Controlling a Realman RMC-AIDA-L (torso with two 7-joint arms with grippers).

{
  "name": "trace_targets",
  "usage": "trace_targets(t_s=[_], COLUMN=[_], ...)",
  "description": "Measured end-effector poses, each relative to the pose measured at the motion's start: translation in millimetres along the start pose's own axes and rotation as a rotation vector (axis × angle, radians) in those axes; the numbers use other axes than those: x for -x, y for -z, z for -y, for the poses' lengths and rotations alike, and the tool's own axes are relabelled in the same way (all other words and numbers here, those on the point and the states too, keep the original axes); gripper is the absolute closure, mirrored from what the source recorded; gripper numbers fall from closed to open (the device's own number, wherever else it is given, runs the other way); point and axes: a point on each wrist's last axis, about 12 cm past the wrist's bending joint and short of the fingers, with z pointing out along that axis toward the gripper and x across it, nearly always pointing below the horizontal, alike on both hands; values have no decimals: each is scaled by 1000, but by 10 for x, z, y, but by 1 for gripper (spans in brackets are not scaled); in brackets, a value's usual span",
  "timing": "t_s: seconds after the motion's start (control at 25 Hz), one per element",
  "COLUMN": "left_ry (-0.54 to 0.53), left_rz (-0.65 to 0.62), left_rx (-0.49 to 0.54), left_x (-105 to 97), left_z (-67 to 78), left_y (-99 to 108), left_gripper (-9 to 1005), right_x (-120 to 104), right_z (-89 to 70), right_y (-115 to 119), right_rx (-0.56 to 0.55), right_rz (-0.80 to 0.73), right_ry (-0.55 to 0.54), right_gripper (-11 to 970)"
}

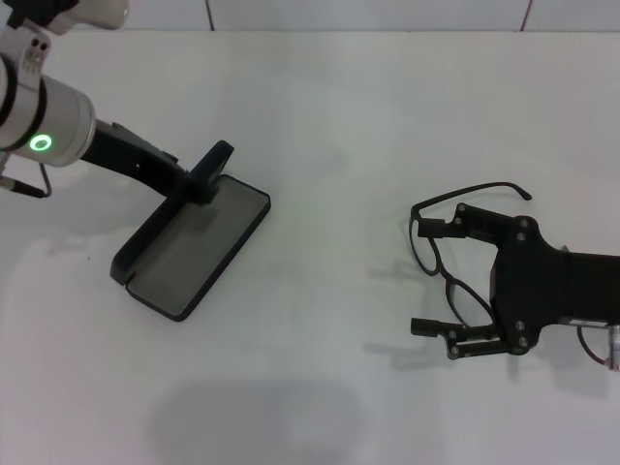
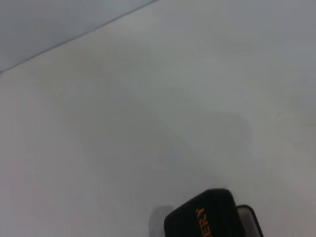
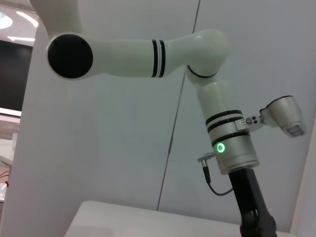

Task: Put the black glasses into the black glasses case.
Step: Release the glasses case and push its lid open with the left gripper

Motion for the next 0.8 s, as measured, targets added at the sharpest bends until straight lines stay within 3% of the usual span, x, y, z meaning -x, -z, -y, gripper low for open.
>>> trace_targets(t_s=[0.36,0.48,0.8], left_ry=[8,18,-64], left_rz=[-64,-83,-108], left_rx=[3,21,51], left_x=[-19,-4,160], left_z=[45,33,142], left_y=[-36,-34,-66], left_gripper=[289,461,714], right_x=[2,3,-16], right_z=[8,11,-28], right_y=[-4,-6,21], right_rx=[1,2,-5], right_rz=[-3,-3,-1], right_ry=[4,6,22], right_gripper=[74,74,74])
